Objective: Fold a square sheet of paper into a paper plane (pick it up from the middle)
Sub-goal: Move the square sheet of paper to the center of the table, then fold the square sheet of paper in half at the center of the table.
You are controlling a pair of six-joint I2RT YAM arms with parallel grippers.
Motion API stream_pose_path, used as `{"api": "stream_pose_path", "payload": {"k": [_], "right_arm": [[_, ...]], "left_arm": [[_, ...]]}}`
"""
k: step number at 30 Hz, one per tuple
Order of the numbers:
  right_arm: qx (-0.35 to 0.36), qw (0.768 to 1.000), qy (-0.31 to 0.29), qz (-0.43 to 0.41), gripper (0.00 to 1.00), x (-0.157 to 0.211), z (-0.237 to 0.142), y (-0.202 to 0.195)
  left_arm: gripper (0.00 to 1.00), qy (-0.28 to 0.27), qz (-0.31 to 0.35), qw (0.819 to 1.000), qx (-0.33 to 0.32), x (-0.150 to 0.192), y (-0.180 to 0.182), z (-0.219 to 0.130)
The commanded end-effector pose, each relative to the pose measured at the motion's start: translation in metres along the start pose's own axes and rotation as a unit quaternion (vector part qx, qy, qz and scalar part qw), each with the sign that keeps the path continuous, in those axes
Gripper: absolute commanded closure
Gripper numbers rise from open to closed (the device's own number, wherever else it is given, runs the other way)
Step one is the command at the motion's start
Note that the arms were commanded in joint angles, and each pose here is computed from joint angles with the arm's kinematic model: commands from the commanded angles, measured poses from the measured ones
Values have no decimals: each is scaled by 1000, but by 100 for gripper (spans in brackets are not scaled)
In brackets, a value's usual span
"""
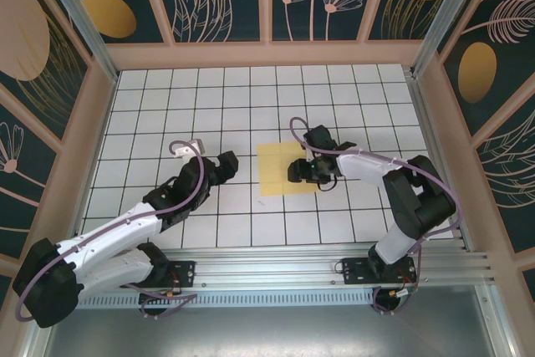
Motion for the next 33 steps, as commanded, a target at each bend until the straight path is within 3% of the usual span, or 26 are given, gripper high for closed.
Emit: {"api": "stream_pose_path", "payload": {"k": [1, 5, 14, 25, 33], "right_arm": [[51, 998, -34, -20, 37, -21, -21, 9], [116, 992, -45, -25, 25, -36, -12, 26], [181, 983, -11, -24, 12, -52, 22, 40], [169, 985, 31, -25, 8, -41, 50, 37], [159, 985, 70, -21, 12, -17, 72, 26]], "left_arm": [[2, -9, 23, 1000, -7, -2, 2, 2], [2, -4, 27, 1000, -16, 2, 7, 6], [2, 20, 21, 999, -15, 11, 17, 11], [2, 24, 17, 999, -15, 12, 22, 12], [2, 25, 16, 999, -17, 12, 22, 12]]}}
Point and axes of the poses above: each hand's point on the last joint's axis, 136 mm out from that joint toward the fingers, its own z axis out along the fingers, its own y axis along the line the jaws close on, x = y × z, the point moved 5 cm from there along -z, back along the fingers, and after that the axes turned 4 degrees about -z, right-handed, at the moved point
